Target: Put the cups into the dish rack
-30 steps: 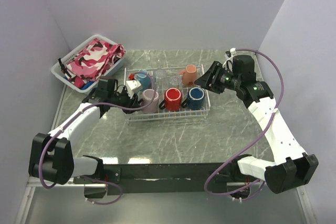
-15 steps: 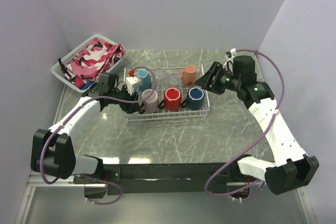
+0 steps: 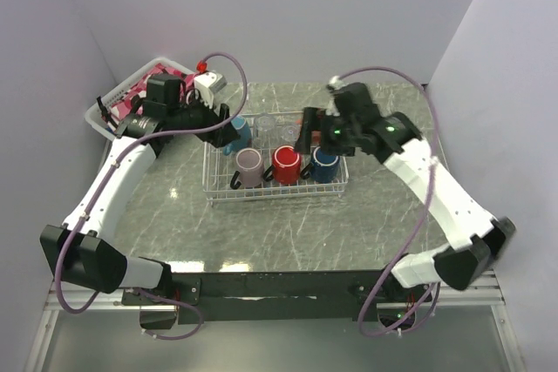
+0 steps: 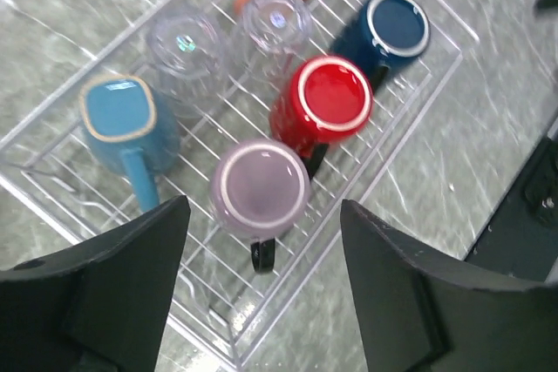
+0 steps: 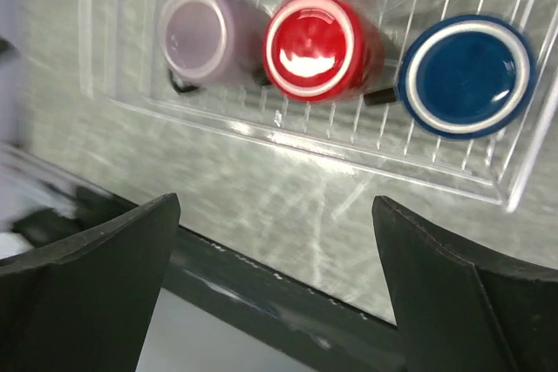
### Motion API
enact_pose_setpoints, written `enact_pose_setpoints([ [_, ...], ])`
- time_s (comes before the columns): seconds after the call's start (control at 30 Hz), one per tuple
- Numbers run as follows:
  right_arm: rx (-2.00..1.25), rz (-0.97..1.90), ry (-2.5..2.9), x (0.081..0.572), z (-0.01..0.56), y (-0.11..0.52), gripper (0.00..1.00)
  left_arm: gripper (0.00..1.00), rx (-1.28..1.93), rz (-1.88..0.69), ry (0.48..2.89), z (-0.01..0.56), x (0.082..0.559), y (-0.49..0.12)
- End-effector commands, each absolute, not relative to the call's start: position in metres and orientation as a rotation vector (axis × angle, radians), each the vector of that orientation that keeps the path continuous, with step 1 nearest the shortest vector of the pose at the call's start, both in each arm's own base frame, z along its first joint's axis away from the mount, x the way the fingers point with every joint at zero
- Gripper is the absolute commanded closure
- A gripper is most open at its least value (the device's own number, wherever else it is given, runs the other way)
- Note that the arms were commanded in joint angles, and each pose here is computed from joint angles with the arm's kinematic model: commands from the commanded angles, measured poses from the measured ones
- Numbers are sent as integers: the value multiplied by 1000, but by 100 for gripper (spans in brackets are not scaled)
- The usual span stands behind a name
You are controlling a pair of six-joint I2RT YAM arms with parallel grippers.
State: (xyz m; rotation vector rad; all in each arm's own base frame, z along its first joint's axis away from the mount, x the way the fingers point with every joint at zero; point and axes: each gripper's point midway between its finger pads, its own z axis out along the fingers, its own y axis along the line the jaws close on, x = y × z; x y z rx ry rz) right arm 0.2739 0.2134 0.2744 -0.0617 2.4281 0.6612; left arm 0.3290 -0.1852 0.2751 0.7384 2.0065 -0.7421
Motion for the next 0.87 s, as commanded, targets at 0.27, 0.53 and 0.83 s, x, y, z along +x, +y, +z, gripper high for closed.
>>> enact_pose_setpoints([
  [0.27,-155,336,2431,272,273,213,0,8,558,-667,2038,301,341,-194],
  [0.53,-174,346,2424,269,277,214,0,3,538,-683,2011,305,337,-197],
  [0.83,-183,356,2391,272,289,214,0,3,528,-666,2001,304,337,-195],
])
